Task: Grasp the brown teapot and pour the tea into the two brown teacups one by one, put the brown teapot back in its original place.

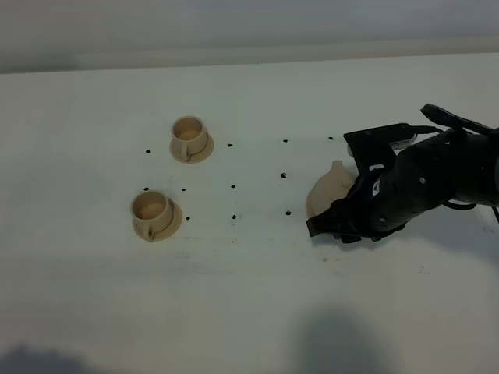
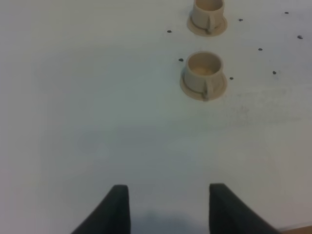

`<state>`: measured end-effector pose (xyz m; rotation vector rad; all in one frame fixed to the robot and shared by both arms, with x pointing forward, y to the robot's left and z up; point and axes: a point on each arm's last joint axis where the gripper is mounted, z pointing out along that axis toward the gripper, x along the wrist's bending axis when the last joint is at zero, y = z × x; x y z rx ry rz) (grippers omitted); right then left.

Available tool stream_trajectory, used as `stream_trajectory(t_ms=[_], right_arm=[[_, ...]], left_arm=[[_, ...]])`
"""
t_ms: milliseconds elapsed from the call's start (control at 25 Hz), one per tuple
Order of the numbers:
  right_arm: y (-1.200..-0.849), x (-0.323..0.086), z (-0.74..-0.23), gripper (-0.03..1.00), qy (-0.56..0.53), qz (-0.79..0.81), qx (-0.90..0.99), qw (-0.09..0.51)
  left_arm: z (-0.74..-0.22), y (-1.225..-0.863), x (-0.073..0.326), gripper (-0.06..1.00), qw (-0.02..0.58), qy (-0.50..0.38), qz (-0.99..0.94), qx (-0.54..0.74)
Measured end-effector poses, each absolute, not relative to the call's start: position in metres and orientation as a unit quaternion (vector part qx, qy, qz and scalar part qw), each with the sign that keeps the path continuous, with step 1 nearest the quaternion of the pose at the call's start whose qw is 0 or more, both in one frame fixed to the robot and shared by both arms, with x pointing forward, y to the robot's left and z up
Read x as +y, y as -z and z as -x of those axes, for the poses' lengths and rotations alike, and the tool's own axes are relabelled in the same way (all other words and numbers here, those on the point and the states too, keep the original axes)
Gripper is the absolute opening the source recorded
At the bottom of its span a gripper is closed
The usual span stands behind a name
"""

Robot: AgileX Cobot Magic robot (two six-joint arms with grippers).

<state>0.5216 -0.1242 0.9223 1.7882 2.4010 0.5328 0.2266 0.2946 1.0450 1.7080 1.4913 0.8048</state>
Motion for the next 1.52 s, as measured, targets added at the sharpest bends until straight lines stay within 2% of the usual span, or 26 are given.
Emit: stream_trajectory(t_ms=[1200, 1520], right_arm=[[-0.914, -0.137, -0.533, 0.38, -0.161, -0.602, 0.780, 0.055], [-0.914, -0.137, -0.533, 0.32, -0.161, -0.600, 0.782, 0.056]], left_arm=[[-0.227, -1.045, 0.295, 0.36, 0.360, -0.312, -0.662, 0.578], [-0.227, -1.045, 0.295, 0.36, 0.360, -0.312, -0.662, 0.578]])
